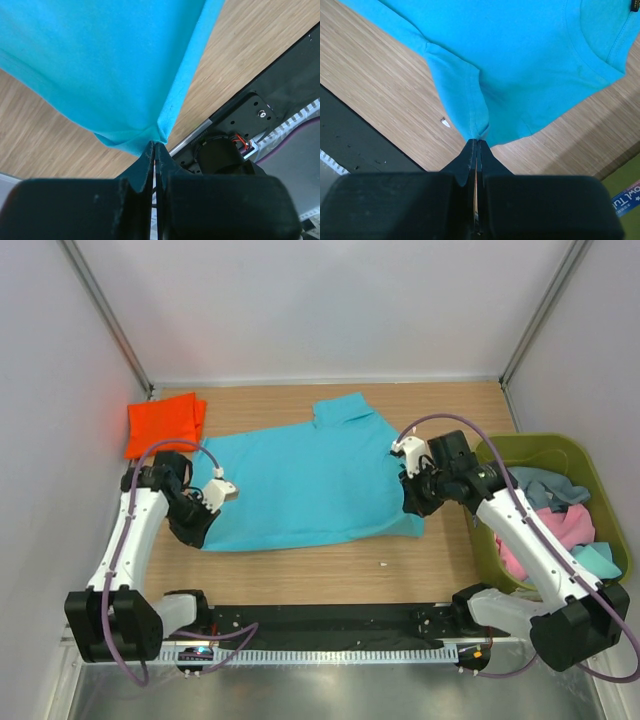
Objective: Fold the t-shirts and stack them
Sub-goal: Fold the tshirt
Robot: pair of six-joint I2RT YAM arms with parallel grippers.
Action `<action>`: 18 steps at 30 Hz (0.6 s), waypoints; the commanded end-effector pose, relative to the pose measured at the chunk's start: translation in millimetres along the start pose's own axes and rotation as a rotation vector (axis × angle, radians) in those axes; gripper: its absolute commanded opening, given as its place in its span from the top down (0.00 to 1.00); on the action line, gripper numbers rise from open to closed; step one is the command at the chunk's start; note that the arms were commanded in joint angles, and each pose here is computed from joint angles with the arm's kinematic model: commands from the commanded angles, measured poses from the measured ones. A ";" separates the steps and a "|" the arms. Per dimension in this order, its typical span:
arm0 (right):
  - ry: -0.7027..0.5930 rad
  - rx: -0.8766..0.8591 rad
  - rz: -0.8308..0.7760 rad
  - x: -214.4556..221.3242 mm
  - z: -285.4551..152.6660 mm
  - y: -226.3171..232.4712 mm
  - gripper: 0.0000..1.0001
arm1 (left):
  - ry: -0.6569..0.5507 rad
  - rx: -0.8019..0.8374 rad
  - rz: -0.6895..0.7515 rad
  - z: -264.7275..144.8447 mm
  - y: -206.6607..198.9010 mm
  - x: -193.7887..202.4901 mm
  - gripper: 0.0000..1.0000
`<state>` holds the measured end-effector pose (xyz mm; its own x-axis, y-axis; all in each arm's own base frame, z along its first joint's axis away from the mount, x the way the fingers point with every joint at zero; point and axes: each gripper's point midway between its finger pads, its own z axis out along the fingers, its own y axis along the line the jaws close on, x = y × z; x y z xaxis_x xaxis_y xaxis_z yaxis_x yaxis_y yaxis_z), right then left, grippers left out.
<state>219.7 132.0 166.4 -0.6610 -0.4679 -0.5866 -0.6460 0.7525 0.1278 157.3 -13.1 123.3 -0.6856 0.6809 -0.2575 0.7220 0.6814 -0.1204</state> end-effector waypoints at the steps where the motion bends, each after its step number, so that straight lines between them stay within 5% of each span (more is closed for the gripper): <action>1: -0.097 0.036 -0.040 -36.0 -8.5 -6.6 0.99 | 0.138 0.138 -0.028 -7.1 -30.5 29.8 1.00; 18: -0.156 0.166 -0.128 -96.7 6.5 -47.2 0.99 | 0.012 -0.055 -0.247 9.3 20.3 -3.5 1.00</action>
<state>295.2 143.2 190.0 -0.5739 -0.4925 -0.6543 -0.6472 0.7623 -0.0061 160.2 -12.3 111.6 -0.7989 0.5729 -0.1832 0.6003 0.7787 -0.1823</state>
